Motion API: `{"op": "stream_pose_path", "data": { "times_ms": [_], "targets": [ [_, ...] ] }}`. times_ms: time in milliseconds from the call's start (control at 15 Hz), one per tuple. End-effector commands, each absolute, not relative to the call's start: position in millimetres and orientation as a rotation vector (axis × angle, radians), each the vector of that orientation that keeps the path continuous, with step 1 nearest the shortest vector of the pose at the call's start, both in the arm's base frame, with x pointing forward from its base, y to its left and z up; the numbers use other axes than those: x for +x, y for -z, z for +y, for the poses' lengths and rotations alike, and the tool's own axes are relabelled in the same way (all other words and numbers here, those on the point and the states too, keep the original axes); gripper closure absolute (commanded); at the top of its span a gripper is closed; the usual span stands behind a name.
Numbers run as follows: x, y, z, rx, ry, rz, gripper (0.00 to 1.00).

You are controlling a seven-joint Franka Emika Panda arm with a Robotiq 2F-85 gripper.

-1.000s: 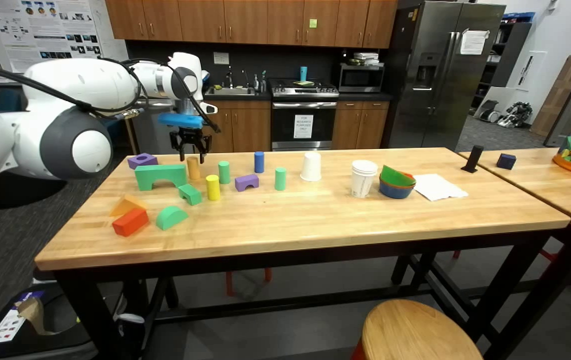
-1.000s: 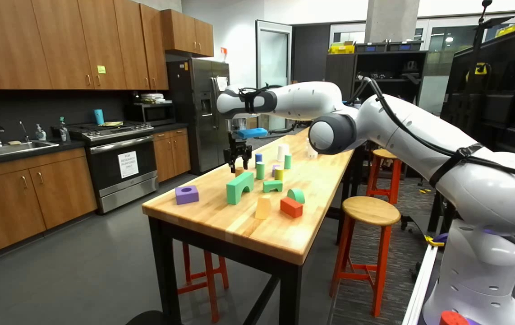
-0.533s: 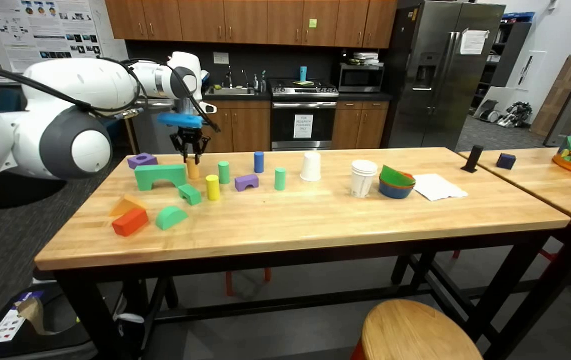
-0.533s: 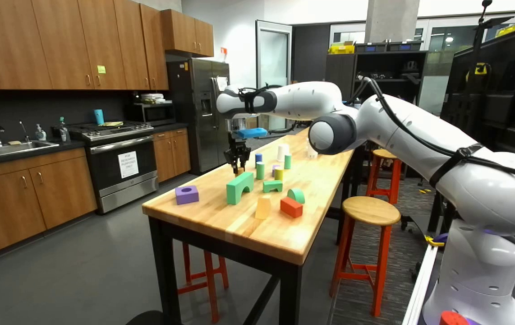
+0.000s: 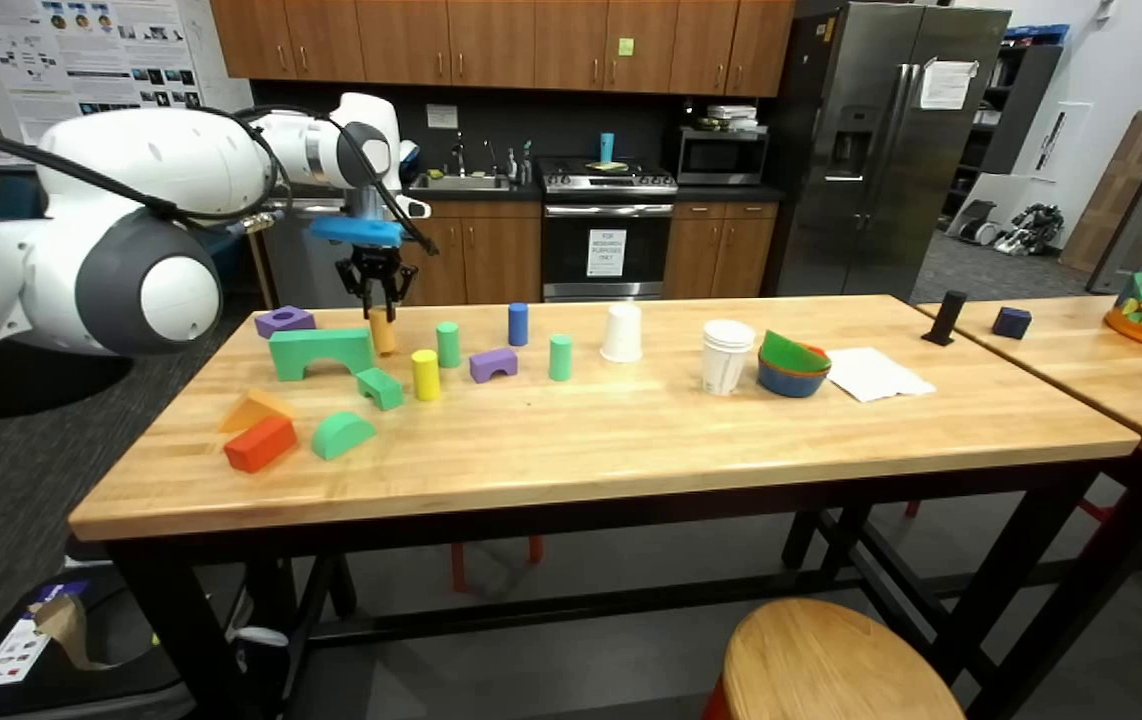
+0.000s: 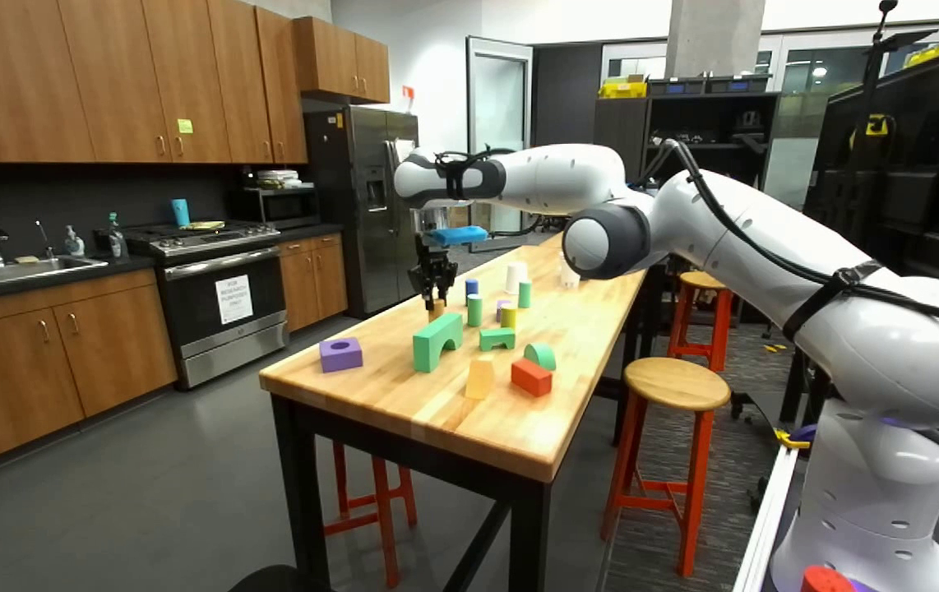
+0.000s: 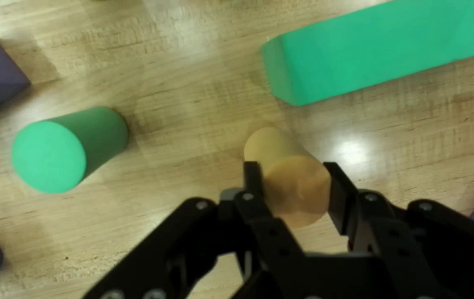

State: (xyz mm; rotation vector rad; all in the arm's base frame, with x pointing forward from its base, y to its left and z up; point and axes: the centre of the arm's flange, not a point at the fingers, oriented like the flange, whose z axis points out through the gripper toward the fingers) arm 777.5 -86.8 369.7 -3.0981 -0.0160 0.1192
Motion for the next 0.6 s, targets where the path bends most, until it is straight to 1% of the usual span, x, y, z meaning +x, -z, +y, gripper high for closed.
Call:
{"op": "stream_pose_path", "data": {
  "times_ms": [0, 333, 533],
  "targets": [
    [766.9, -421.4, -86.1, -3.066, -0.148, -0.040, 0.85],
    [748.5, -483.6, -80.0, -3.086, -0.112, -0.060, 0.85],
    [740.4, -505.5, -74.2, -3.102, -0.084, -0.080, 0.85]
  ]
}}
